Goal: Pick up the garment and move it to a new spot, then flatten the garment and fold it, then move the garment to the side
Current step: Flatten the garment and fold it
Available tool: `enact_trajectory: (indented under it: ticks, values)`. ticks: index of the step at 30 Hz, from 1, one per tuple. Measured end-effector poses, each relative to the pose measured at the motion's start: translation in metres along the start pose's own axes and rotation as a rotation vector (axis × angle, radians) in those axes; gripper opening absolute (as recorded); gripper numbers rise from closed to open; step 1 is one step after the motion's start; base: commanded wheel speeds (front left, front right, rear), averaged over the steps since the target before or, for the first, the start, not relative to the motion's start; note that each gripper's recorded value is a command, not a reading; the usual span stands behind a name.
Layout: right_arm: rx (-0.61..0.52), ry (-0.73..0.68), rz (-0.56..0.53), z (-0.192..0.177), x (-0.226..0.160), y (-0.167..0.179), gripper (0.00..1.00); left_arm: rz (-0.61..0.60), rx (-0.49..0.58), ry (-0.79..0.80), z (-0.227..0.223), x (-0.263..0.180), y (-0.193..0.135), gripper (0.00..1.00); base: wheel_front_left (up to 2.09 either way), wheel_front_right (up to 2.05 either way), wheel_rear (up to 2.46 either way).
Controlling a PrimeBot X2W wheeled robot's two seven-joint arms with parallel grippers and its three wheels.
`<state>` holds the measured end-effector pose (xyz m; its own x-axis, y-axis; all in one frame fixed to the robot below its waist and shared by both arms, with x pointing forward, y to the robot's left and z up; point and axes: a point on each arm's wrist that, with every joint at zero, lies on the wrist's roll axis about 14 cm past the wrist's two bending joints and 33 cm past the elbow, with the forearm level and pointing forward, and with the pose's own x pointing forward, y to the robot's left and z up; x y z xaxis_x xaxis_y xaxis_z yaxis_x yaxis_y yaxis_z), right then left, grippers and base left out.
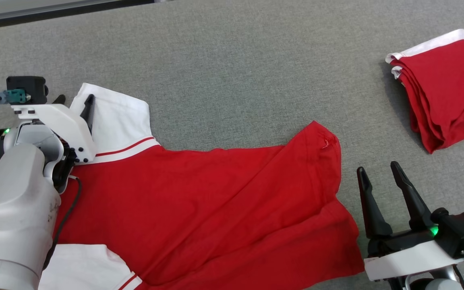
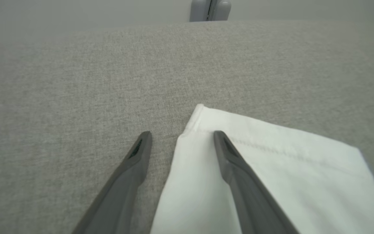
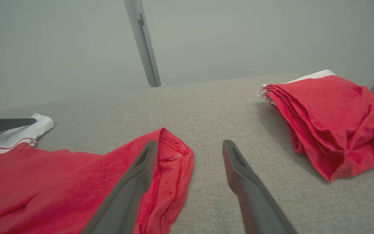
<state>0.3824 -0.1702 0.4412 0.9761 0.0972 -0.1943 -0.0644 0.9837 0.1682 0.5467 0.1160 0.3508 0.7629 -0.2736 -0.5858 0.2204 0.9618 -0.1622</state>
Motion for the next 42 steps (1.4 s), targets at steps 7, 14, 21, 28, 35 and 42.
enact_trajectory:
  ticks: [7, 14, 21, 28, 35, 42]
  values:
    - [-0.007, 0.023, -0.03, -0.005, 0.01, -0.017, 1.0, -0.006, 0.012, -0.02, 0.003, 0.004, -0.002, 0.0, 0.0, 0.0, 0.0]
    - [-0.057, 0.021, 0.085, 0.009, 0.055, 0.0, 1.0, 0.016, 0.023, -0.1, 0.021, -0.003, 0.01, 0.0, 0.0, 0.0, 0.0]
    - [-0.064, 0.262, 0.201, -0.037, 0.077, 0.031, 1.0, 0.017, 0.005, -0.148, 0.028, -0.014, 0.011, 0.0, 0.0, 0.0, 0.0]
    - [-0.067, 0.398, 0.234, -0.06, 0.076, 0.036, 0.0, 0.017, -0.013, -0.199, 0.035, -0.019, 0.014, 0.0, 0.0, 0.0, 0.0]
    - [-0.058, 0.208, 0.203, -0.009, 0.096, 0.023, 0.0, 0.034, -0.027, -0.322, 0.06, -0.031, 0.024, 0.0, 0.0, 0.0, 0.0]
    - [0.007, 0.094, 0.193, 0.021, 0.102, 0.02, 0.0, 0.052, -0.041, -0.45, 0.098, -0.052, 0.036, 0.0, 0.0, 0.0, 0.0]
